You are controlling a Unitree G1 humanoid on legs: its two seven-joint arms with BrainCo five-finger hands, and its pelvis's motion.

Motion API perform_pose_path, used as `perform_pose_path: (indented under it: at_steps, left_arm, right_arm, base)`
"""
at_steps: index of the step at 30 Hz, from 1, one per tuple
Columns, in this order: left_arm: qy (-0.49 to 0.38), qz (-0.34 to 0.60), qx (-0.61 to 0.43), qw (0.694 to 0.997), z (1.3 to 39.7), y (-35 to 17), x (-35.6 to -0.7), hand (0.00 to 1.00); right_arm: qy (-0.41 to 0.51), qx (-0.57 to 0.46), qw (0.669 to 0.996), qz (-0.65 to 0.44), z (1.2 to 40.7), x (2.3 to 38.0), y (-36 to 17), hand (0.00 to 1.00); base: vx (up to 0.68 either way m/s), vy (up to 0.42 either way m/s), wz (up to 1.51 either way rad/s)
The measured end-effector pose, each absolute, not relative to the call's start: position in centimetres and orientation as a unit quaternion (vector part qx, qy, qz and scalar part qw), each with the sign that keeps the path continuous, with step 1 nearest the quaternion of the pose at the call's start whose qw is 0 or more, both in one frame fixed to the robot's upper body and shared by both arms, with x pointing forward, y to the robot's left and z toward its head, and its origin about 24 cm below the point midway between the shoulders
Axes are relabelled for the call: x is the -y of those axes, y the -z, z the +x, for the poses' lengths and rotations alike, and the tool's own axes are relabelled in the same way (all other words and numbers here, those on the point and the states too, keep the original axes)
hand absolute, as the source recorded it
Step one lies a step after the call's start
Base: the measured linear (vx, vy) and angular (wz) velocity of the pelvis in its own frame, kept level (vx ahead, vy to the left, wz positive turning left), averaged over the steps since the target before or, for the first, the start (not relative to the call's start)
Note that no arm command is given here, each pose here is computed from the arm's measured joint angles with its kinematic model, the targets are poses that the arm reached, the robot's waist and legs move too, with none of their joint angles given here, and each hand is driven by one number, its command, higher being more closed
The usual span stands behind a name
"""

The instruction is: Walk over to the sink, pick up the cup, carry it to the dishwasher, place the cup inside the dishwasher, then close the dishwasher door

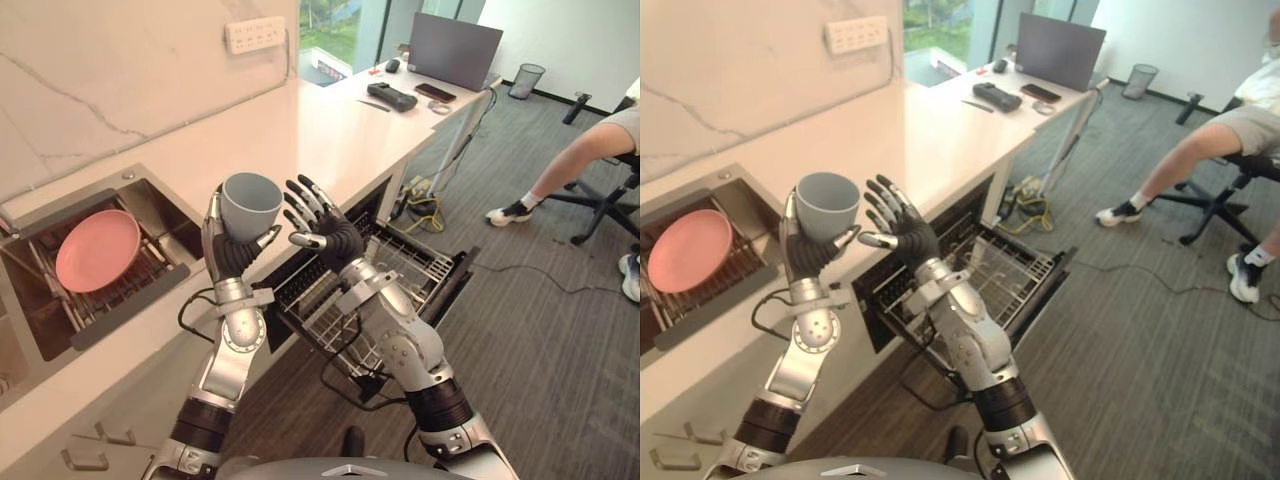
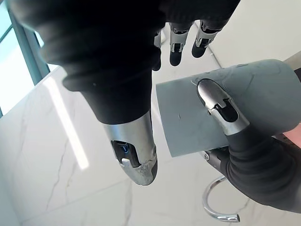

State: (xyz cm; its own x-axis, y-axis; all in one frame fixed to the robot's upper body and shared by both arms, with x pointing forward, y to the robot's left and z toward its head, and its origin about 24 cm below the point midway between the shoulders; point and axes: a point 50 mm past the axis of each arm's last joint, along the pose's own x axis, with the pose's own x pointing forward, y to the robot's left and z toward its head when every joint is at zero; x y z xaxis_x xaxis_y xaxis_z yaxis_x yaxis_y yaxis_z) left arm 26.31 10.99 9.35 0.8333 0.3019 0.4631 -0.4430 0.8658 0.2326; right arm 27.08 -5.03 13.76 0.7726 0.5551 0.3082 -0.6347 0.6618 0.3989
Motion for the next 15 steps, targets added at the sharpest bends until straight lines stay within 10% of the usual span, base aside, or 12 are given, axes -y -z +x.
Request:
perform_pose_path:
  at_steps: [15]
  left_arm:
    - [-0.153, 0.168, 0.214, 0.950, 26.4, -9.7, -8.6, 1.00]
  right_arm:
    - [-0.293, 0.033, 0.931, 0.218, 28.3, 3.8, -13.1, 0.00]
  base:
    - [0.00, 0.011, 0.04]
